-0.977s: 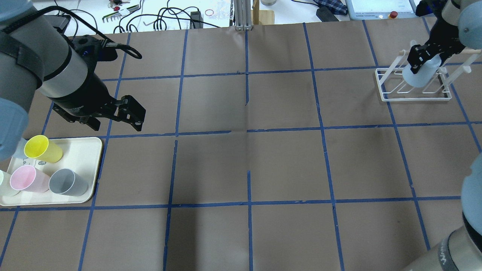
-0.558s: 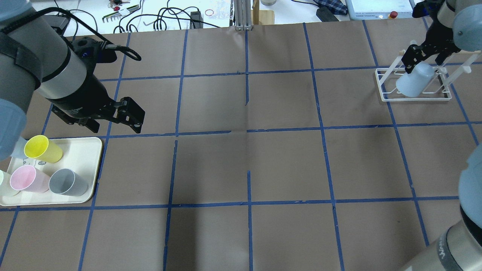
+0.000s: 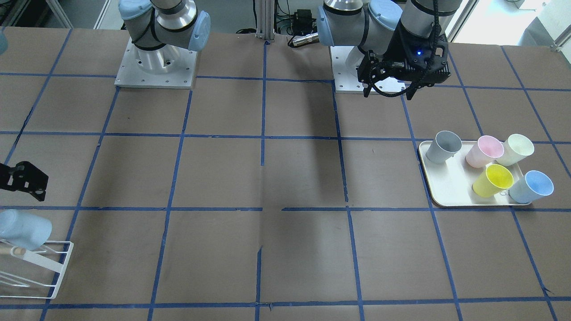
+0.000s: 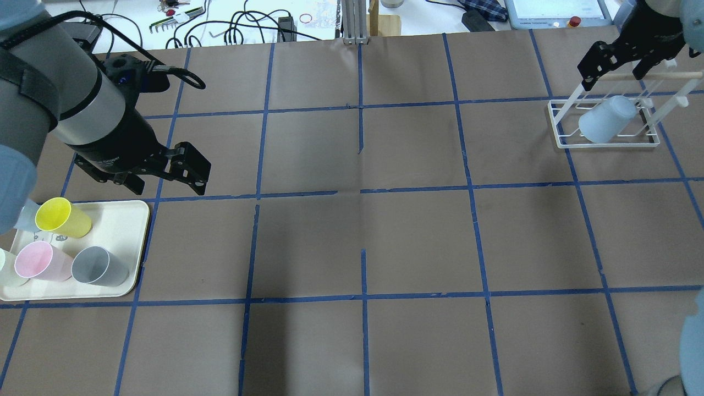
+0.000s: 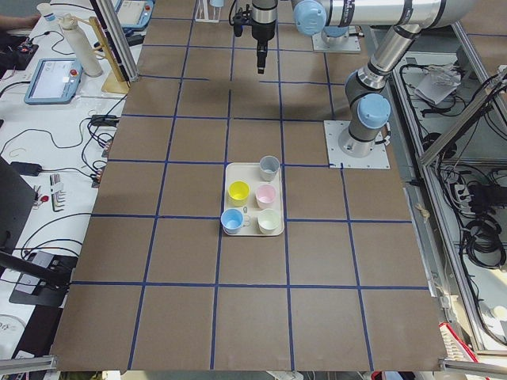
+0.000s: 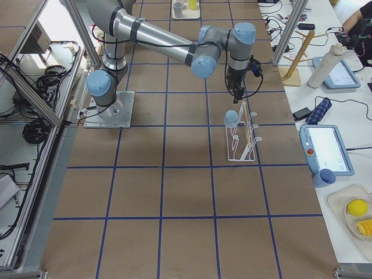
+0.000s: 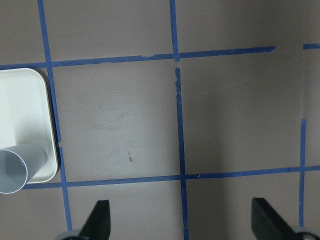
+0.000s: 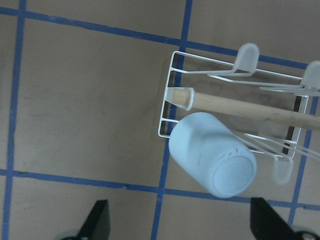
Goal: Transfer IKEA cup to right arm and place on rack
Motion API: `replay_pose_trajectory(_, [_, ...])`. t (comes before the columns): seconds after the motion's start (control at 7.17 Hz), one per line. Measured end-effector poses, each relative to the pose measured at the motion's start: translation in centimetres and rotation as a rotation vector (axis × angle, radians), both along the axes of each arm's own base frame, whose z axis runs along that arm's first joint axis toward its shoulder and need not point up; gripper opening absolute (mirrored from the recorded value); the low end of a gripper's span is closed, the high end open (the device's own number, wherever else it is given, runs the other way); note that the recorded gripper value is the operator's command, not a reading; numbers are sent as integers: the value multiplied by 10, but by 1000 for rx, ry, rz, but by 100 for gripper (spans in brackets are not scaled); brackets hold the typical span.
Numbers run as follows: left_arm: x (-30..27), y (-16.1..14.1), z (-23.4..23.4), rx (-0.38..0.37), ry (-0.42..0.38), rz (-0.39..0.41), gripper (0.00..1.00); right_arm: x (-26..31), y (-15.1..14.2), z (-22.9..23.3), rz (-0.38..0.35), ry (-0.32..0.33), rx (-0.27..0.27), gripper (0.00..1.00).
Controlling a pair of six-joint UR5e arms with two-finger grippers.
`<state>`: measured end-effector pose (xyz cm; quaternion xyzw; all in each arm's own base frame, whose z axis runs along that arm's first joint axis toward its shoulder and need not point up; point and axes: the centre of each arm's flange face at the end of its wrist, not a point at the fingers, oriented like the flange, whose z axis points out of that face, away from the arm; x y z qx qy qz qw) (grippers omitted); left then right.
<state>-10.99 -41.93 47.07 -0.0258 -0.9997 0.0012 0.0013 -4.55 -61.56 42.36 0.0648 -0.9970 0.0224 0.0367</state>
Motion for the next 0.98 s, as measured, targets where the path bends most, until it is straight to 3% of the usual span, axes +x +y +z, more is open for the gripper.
replay_pose_trajectory(0.56, [1, 4, 3, 8, -2, 3, 100, 138, 66, 73, -95, -26, -14, 100])
replay_pose_trajectory(0.98, [0, 8, 6, 4, 0, 3, 100, 200, 121, 107, -139, -35, -31, 100])
